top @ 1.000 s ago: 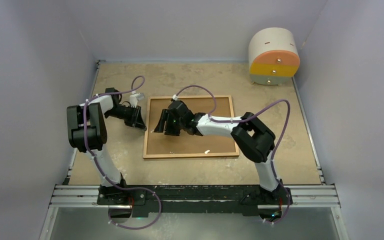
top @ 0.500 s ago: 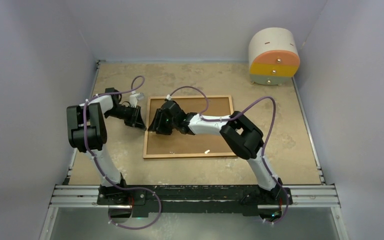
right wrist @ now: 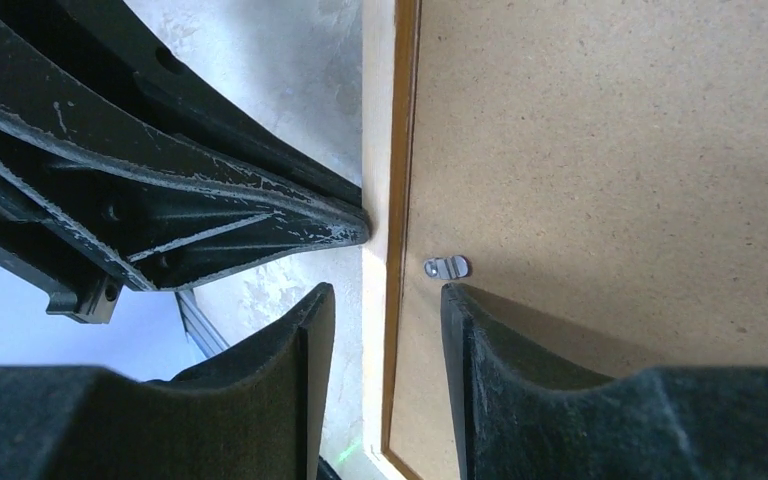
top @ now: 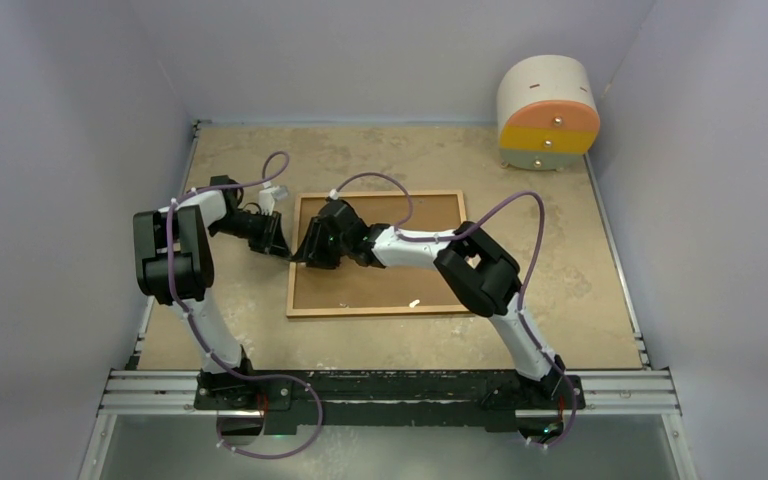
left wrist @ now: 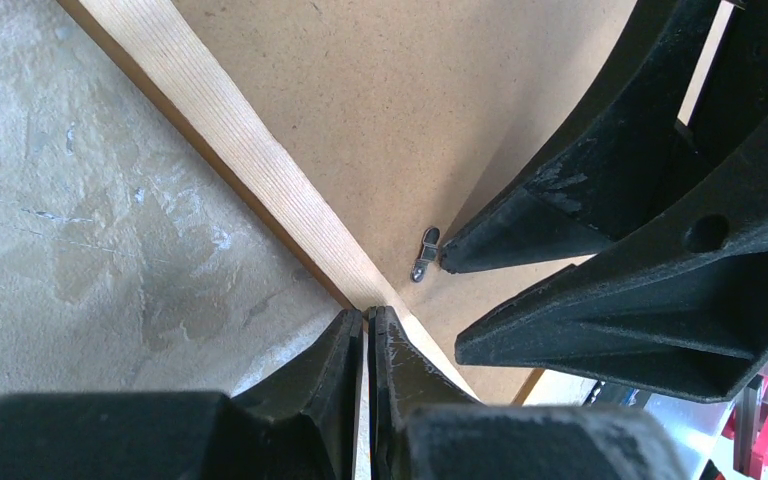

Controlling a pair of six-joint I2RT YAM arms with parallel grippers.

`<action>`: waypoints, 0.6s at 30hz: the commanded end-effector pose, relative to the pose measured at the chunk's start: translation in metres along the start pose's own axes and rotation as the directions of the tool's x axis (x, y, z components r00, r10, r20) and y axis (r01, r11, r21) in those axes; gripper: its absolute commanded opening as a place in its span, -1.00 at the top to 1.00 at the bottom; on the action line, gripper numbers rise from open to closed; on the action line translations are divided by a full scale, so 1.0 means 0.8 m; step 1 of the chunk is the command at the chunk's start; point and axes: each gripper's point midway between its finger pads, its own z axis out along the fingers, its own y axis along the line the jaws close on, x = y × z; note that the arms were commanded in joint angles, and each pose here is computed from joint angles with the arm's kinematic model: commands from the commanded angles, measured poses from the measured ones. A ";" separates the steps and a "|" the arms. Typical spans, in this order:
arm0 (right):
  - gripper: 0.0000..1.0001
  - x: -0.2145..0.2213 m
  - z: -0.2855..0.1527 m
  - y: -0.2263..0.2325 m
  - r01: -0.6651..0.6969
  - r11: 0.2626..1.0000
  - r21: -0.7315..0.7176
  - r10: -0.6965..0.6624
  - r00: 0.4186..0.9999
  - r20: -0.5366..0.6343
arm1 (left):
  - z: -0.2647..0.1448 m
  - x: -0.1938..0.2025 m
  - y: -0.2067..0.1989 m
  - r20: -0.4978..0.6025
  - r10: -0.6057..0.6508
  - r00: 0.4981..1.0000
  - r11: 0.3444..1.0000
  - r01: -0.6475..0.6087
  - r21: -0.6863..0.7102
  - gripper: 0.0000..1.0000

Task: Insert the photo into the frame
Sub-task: Install the photo frame at the center of the board.

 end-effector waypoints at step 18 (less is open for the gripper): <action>0.15 -0.018 0.014 -0.008 0.023 1.000 0.003 -0.023 1.000 0.006 | -0.001 -0.002 0.003 0.004 0.055 0.998 0.998 -0.055 -0.014 0.90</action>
